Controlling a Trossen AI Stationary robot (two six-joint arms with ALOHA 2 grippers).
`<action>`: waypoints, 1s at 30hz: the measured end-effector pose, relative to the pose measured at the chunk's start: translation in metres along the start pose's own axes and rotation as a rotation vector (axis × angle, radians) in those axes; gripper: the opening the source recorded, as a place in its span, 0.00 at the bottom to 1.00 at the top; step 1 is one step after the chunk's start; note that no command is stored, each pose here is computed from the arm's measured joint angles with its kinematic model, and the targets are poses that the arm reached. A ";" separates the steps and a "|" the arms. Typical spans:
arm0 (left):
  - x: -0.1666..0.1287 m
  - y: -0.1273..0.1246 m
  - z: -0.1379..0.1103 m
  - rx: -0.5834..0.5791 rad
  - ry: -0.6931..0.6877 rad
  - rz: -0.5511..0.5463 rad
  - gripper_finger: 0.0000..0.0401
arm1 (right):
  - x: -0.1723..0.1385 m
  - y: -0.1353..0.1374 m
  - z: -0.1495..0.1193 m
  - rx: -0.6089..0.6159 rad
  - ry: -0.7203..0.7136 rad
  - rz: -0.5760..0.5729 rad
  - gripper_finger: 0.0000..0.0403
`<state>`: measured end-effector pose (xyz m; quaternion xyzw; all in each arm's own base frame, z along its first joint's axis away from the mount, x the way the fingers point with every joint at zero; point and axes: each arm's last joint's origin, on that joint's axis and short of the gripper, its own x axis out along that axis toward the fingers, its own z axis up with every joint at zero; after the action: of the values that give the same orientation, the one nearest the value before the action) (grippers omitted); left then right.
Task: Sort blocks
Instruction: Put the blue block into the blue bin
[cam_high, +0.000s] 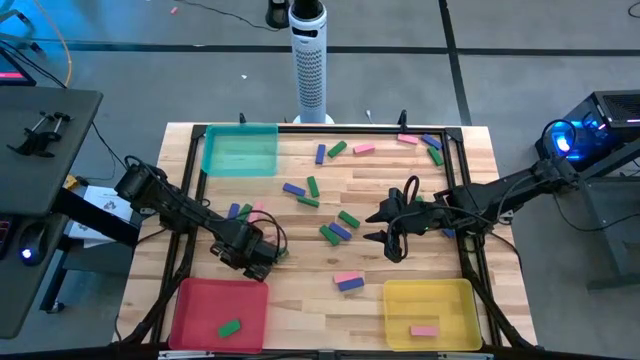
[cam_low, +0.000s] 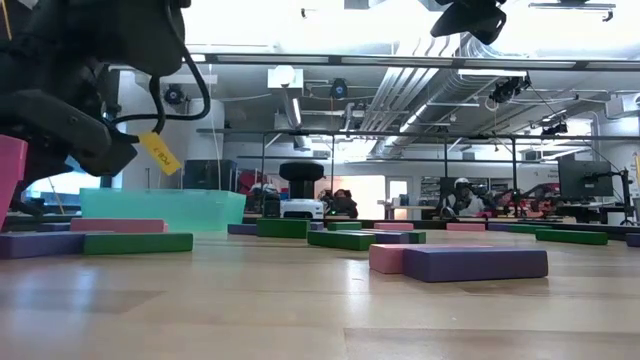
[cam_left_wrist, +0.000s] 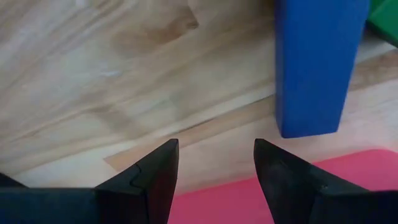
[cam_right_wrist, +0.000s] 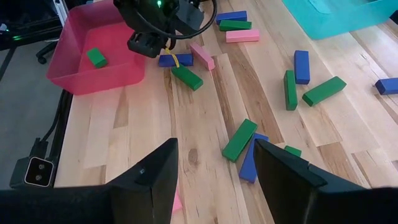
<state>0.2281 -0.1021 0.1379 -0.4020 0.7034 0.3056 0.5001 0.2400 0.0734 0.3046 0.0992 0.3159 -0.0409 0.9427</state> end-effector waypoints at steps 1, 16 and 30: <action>-0.001 0.001 0.000 -0.004 0.001 0.008 0.49 | 0.000 0.000 0.000 0.000 0.000 0.000 0.47; -0.032 -0.006 -0.002 0.004 -0.108 -0.259 0.49 | 0.000 0.000 0.000 0.000 0.000 0.000 0.47; 0.006 -0.018 0.009 -0.023 -0.121 -0.118 0.49 | 0.000 0.000 0.000 0.001 -0.004 0.001 0.47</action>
<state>0.2468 -0.1050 0.1293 -0.4295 0.6434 0.3073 0.5541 0.2402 0.0735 0.3050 0.1000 0.3138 -0.0407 0.9433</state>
